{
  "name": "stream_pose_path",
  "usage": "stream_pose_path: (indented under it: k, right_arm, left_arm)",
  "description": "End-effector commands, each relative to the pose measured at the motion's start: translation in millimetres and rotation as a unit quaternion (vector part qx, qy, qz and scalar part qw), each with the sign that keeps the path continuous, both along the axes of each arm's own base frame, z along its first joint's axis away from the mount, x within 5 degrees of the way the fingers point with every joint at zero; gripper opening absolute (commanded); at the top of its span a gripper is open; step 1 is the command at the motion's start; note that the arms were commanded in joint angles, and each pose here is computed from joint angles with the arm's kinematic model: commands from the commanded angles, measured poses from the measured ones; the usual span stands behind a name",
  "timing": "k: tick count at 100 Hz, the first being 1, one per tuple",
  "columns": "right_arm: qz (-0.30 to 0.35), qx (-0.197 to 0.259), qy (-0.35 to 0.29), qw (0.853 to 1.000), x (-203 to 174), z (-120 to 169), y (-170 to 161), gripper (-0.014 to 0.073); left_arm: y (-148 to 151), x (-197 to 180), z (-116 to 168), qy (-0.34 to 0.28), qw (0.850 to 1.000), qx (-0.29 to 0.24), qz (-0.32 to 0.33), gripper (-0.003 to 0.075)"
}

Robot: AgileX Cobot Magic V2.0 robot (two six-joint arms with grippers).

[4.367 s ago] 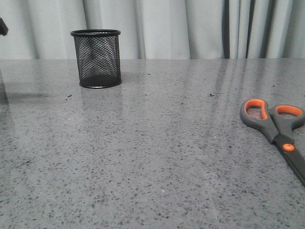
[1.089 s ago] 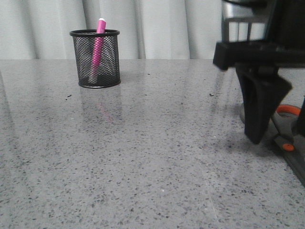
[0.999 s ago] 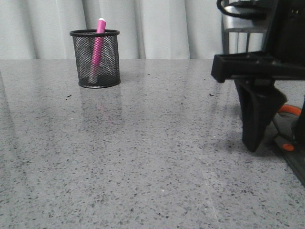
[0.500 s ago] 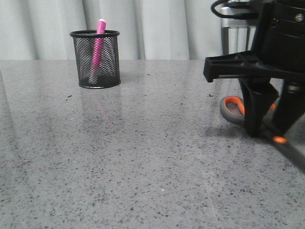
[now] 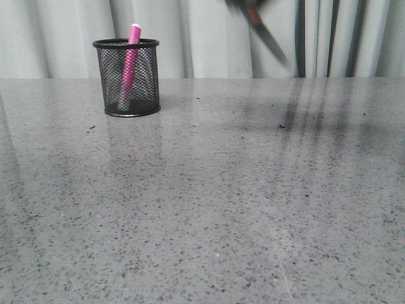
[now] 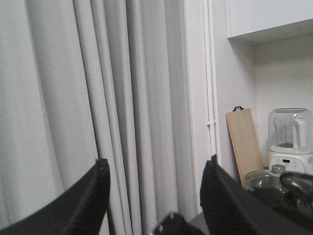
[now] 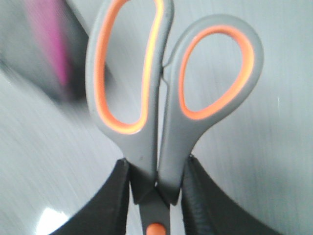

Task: Put pen and scissors into bin
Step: 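Lift the scissors handles-up and lower them into the mesh cup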

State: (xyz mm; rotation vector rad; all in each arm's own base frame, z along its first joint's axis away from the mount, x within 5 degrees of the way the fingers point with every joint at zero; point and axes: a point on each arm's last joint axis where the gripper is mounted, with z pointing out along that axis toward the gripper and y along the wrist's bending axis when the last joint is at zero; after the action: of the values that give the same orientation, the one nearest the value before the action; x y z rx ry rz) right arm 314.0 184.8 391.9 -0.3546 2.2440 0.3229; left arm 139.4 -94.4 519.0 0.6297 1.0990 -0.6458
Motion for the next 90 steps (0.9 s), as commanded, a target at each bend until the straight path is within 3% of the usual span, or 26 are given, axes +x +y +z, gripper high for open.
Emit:
stream_pose_path:
  k: [1,15,21,31,48,70,90]
  right_arm:
    - [0.025,0.061,-0.162,0.985,-0.2,72.5,2.7,-0.0071]
    - [0.033,0.128,-0.260,0.956,19.0,95.5,17.6,-0.0072]
    - [0.035,0.164,-0.282,0.945,28.3,92.2,25.6,-0.0074]
    - [0.036,0.199,-0.279,0.939,45.2,74.7,41.0,-0.0076]
    - [0.052,0.198,-0.266,0.942,66.4,33.8,73.5,-0.0076]
    - [0.070,0.197,-0.274,0.939,78.7,1.3,100.3,-0.0076]
    - [0.088,0.139,-0.278,0.946,86.6,-19.1,105.8,-0.0076]
  left_arm:
    - [3.0,-13.1,12.5,-0.014,0.999,-0.026,-0.012,0.0375]
    - [3.4,-13.9,12.9,-0.015,0.999,-0.027,-0.012,0.0375]
    - [3.3,-13.8,12.7,-0.015,1.000,-0.025,-0.011,0.0375]
    - [3.8,-16.0,12.2,-0.023,1.000,-0.011,-0.005,0.0375]
    - [5.6,-21.0,12.4,-0.038,0.999,0.008,0.005,0.0375]
    - [6.2,-26.8,11.7,-0.047,0.999,0.021,0.003,0.0375]
    - [7.7,-30.8,0.2,-0.037,0.999,0.024,0.004,0.0375]
